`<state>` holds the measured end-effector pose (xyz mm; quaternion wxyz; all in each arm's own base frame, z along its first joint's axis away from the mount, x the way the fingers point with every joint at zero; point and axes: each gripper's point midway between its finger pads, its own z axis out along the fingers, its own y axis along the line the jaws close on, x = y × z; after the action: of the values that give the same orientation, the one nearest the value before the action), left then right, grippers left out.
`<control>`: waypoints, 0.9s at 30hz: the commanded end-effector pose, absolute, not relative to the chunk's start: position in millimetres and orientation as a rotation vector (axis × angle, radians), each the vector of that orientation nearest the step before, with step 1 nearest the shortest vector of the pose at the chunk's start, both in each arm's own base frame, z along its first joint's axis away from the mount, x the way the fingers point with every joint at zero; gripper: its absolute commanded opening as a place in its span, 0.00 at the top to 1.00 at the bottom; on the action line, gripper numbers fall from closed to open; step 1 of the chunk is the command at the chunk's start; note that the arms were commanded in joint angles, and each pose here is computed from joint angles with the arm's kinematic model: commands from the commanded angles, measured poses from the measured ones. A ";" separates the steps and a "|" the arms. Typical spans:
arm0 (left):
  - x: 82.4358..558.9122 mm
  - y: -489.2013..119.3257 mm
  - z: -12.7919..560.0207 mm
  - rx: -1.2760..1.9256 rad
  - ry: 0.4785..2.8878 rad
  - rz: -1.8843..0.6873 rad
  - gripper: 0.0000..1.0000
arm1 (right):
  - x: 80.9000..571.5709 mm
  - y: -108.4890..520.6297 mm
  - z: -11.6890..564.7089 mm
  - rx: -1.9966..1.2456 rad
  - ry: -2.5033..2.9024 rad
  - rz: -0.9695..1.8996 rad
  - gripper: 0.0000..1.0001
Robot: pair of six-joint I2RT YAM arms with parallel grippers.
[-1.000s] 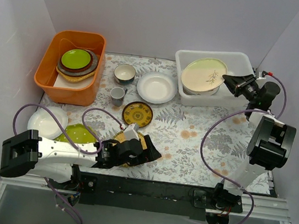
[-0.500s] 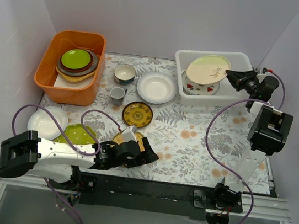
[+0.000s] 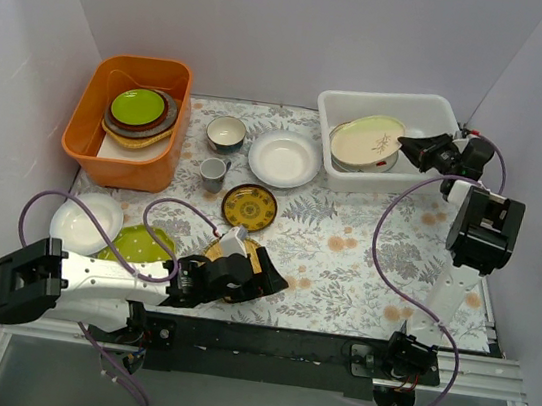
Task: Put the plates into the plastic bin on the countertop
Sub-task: Place the plate in the plastic bin.
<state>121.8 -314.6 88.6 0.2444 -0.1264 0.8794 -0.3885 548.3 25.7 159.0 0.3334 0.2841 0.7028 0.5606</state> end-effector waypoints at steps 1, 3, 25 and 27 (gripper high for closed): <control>122.6 -312.9 98.2 -0.490 2.382 -1.115 0.18 | 554.6 31.9 191.9 0.578 1.811 1.467 0.99; 122.7 -312.2 97.7 -0.490 2.381 -1.112 0.18 | 556.2 31.1 184.9 0.574 1.835 1.449 0.99; 123.2 -311.9 101.8 -0.491 2.371 -1.122 0.18 | 543.6 23.2 127.7 0.674 2.050 1.292 0.43; 123.5 -312.1 102.9 -0.490 2.368 -1.124 0.18 | 543.6 20.9 122.7 0.664 2.074 1.258 0.42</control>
<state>121.5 -311.5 93.4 0.2469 -0.1279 0.8770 -0.3919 544.1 22.6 118.4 0.3071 0.2675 0.7684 0.4936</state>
